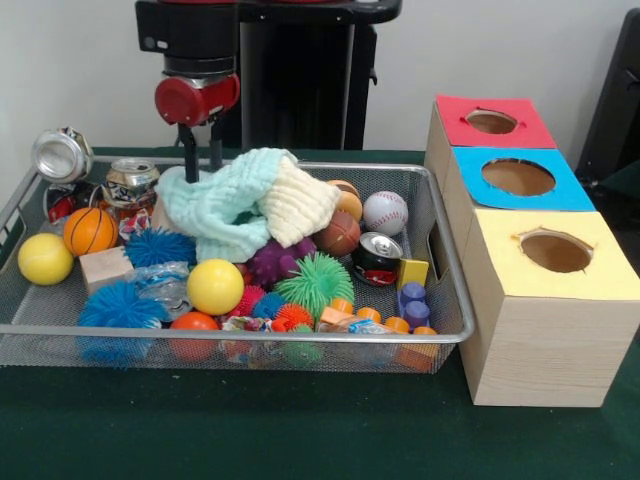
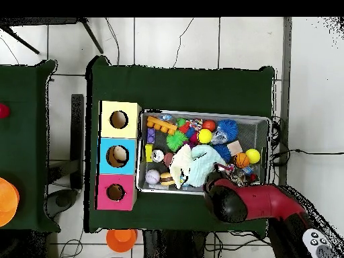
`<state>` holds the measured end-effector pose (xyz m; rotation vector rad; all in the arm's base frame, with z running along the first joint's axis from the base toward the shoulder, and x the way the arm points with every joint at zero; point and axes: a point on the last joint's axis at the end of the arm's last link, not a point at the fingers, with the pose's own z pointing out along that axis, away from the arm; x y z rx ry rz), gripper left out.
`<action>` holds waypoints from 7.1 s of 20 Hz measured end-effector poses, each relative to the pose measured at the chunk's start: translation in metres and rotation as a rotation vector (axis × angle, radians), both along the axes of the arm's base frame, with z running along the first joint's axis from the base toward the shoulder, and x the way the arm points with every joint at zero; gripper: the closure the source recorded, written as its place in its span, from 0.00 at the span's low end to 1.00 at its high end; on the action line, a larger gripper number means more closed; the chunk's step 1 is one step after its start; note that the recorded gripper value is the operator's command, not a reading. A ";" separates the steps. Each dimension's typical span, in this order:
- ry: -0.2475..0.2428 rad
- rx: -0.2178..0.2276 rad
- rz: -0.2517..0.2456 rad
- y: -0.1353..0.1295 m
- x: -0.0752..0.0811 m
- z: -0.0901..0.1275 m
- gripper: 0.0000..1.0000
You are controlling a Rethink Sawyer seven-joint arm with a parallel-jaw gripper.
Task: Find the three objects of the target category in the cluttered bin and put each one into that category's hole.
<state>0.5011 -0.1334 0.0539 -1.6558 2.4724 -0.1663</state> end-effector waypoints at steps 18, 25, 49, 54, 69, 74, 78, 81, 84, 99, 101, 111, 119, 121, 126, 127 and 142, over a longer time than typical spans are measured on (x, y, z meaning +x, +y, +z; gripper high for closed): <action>-0.020 0.027 0.006 0.006 0.026 -0.040 0.00; -0.062 -0.042 0.114 0.026 0.044 -0.063 0.00; 0.007 0.564 -0.436 -0.037 0.044 -0.105 0.00; 0.076 0.704 -0.496 -0.030 0.038 -0.110 0.00; 0.022 0.953 -0.533 0.003 0.053 -0.095 0.00; 0.057 1.024 -0.518 0.036 0.041 -0.097 0.00; 0.065 1.016 -0.445 0.067 0.028 -0.095 0.00; 0.053 0.957 -0.378 0.085 0.027 -0.098 0.00; 0.012 0.854 -0.275 0.108 0.032 -0.099 0.00; -0.148 0.494 0.008 0.153 0.044 -0.089 0.00; -0.167 0.463 0.027 0.155 0.044 -0.088 0.00; -0.214 0.340 0.076 0.140 0.040 -0.069 0.00; -0.081 0.243 0.012 0.080 0.019 -0.033 0.00; -0.070 0.220 0.013 0.073 0.018 -0.029 0.00; -0.057 0.182 0.010 0.063 0.016 -0.024 0.00; -0.055 0.175 0.007 0.061 0.016 -0.026 0.00; -0.036 0.148 -0.006 0.045 0.022 -0.084 0.00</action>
